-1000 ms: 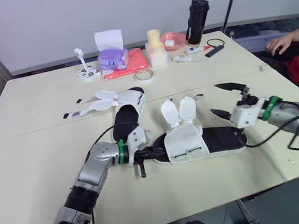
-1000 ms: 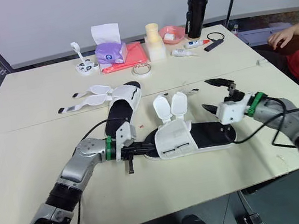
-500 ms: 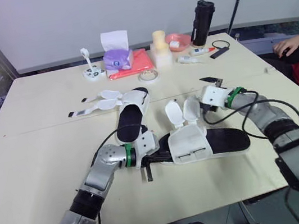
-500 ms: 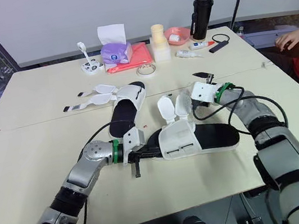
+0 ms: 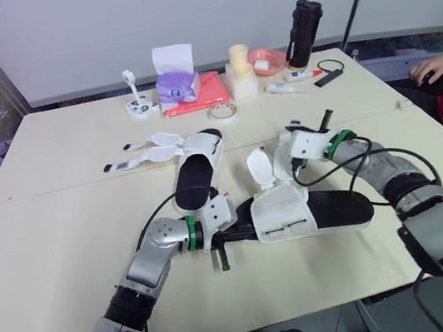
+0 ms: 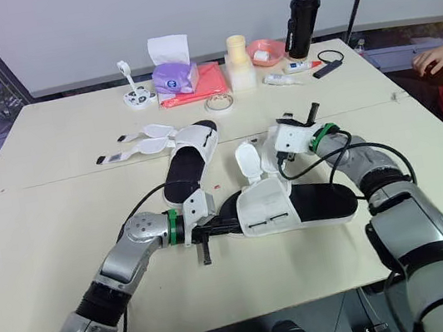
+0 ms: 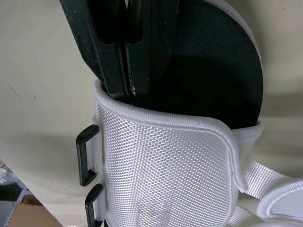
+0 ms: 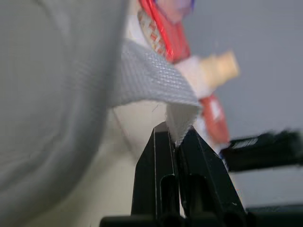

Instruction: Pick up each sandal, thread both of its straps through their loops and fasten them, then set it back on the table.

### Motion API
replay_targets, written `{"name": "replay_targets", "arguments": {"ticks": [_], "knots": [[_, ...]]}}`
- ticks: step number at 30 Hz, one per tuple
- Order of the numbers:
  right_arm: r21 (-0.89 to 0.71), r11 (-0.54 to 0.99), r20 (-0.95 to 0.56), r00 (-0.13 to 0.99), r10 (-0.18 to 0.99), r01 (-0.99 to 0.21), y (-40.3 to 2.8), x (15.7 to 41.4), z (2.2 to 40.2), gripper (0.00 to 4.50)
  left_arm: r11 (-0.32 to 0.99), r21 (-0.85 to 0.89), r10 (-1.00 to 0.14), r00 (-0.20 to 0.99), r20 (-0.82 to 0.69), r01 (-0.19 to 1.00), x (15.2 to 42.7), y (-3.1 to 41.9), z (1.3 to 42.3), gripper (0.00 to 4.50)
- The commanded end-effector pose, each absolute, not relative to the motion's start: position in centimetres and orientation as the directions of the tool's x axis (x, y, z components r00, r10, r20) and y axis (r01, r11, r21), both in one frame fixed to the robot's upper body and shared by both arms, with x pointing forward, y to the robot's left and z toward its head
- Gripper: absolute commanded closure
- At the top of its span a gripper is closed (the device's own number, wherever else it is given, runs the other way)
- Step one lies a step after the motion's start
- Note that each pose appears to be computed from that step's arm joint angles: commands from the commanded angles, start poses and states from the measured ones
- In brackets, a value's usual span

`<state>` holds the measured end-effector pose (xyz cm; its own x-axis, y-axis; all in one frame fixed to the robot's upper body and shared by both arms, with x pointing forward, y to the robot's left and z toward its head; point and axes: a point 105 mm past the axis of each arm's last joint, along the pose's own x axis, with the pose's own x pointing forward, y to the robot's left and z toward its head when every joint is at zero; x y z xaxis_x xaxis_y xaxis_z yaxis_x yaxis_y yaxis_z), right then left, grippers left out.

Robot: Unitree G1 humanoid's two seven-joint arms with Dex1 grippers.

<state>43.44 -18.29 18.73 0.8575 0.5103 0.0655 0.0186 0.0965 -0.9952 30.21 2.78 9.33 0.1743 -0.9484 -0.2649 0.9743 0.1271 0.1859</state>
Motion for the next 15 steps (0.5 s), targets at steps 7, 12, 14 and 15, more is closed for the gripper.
{"name": "replay_targets", "arguments": {"ticks": [7, 12, 14, 15], "knots": [[-0.742, 0.051, 0.313, 0.278, 0.908, 0.668, -12.7, 34.3, 25.0, 4.45, 0.167, 0.157, -0.941, 0.205, -0.269, 0.973, 30.5, 3.5, 9.1, 4.48], [-0.740, 0.047, 0.291, 0.256, 0.922, 0.671, -13.6, 32.3, 23.5, 4.45, 0.185, 0.145, -0.941, 0.218, -0.261, 0.972, 30.8, 3.6, 9.2, 4.48], [-0.731, 0.051, 0.314, 0.269, 0.911, 0.680, -14.2, 31.8, 23.5, 4.21, 0.189, 0.138, -0.941, 0.220, -0.259, 0.972, 30.9, 3.6, 9.2, 4.48], [-0.733, 0.047, 0.317, 0.279, 0.906, 0.678, -14.3, 31.7, 23.5, 3.92, 0.190, 0.136, -0.941, 0.220, -0.258, 0.972, 30.9, 3.6, 9.2, 4.48]]}}
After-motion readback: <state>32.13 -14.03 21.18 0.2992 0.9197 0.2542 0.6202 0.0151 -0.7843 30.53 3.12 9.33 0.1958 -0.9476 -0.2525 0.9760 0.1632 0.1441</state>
